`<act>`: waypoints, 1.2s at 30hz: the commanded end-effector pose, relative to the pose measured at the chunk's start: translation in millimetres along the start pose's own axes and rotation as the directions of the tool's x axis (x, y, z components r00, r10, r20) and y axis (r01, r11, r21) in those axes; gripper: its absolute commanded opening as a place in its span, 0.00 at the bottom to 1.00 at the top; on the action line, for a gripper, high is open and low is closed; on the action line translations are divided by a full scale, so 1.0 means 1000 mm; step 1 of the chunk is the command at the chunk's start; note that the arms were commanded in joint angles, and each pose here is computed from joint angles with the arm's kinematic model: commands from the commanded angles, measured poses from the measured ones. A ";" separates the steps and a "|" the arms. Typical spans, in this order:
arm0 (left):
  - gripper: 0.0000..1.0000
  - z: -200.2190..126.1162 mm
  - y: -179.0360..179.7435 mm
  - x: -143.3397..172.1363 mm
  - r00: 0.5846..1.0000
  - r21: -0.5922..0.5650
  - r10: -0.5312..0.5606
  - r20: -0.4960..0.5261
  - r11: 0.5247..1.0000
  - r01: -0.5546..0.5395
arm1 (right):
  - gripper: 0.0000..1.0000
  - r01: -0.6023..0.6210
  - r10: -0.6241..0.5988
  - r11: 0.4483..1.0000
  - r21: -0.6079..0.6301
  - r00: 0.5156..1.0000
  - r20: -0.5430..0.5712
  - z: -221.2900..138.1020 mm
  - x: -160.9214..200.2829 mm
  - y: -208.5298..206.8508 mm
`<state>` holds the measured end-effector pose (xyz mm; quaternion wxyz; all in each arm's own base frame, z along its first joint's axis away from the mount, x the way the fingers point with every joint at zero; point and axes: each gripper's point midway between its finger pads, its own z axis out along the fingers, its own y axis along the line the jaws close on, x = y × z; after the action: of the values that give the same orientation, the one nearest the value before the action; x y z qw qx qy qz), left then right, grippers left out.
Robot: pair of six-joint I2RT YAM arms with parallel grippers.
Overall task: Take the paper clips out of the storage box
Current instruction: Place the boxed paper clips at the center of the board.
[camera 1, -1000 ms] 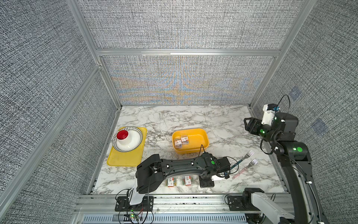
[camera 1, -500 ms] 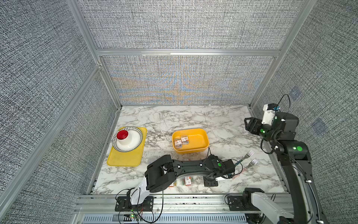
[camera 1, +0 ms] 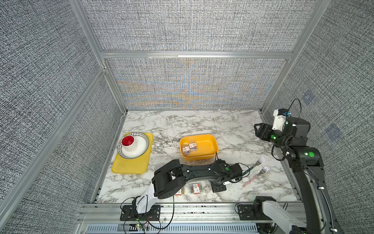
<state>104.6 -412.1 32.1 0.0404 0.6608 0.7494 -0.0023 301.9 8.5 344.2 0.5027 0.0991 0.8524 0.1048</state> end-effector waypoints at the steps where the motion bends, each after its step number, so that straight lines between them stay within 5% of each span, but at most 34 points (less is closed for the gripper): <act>1: 0.44 -0.001 -0.001 -0.004 0.999 0.021 -0.016 0.028 1.000 0.015 | 0.71 0.002 -0.002 1.000 -0.007 1.000 0.009 0.000 -0.002 0.001; 36: 0.50 0.005 -0.012 0.000 0.999 0.078 -0.006 0.041 0.997 0.002 | 0.71 -0.006 0.007 1.000 -0.017 1.000 0.007 0.001 -0.002 0.002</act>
<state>94.0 -412.0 22.7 0.0276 0.6577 0.7518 -0.0374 302.3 9.7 343.3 0.5003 0.0978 0.8531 0.1114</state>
